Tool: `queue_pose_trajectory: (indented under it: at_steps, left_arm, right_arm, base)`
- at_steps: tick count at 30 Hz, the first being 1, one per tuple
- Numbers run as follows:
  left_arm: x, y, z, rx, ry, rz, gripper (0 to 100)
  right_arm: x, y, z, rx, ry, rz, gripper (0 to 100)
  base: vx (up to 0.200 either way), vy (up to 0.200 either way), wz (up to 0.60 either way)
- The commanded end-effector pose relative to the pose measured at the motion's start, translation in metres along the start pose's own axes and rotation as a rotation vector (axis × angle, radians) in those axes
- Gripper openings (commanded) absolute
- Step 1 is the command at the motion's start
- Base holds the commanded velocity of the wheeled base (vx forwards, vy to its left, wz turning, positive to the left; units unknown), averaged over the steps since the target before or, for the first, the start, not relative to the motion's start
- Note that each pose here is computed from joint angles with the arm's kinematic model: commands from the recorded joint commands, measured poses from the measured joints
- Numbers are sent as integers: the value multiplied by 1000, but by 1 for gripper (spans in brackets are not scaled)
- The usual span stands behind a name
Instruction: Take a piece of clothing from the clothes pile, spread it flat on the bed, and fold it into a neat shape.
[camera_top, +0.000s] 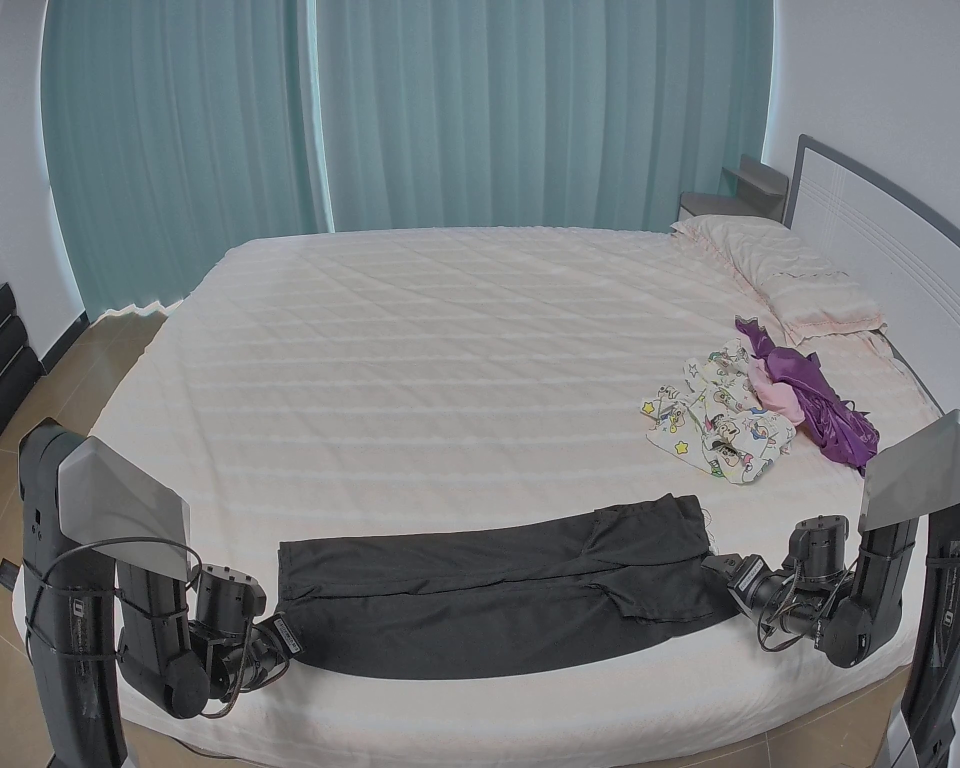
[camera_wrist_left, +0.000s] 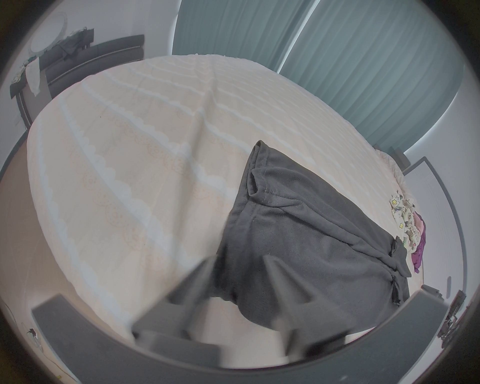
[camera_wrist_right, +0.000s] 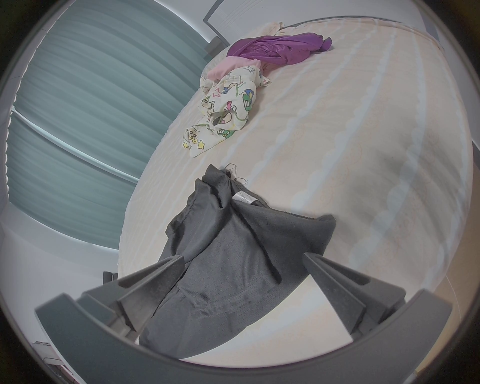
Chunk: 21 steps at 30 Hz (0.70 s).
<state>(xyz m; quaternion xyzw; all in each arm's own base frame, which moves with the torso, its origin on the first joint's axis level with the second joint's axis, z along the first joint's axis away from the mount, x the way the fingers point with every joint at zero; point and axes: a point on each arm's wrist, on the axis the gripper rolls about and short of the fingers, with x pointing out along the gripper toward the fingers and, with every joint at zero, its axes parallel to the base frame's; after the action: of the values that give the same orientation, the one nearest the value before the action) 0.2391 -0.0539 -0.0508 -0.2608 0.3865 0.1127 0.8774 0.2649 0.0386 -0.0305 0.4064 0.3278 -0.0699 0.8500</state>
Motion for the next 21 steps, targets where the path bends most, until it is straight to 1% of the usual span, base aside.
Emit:
queue_pose_trajectory:
  at_steps: [1,5,7,14,15,18,21]
  left_arm:
    - [3,1,-4,14,7,20,0]
    - [-2,8,-8,84,7,76,0]
    - [-3,8,-9,100,3,85,0]
    - [-2,9,-10,101,12,87,0]
    - [-2,9,-10,101,12,87,100]
    - [-5,9,-9,99,8,84,100]
    - [-16,5,-2,84,-31,48,100]
  right_arm:
    - [0,0,0,0,0,-1,100]
    - [0,0,0,0,-1,2,100]
    - [0,0,0,1,-2,0,100]
    - [0,0,1,1,-2,1,100]
    - [0,0,1,1,-2,1,100]
    - [0,0,1,1,-2,1,100]
    - [-1,0,1,3,-4,-1,100]
  base:
    - [0,0,0]
    - [0,0,0]
    - [0,0,0]
    - [0,0,0]
    - [0,0,0]
    - [0,0,0]
    - [0,0,0]
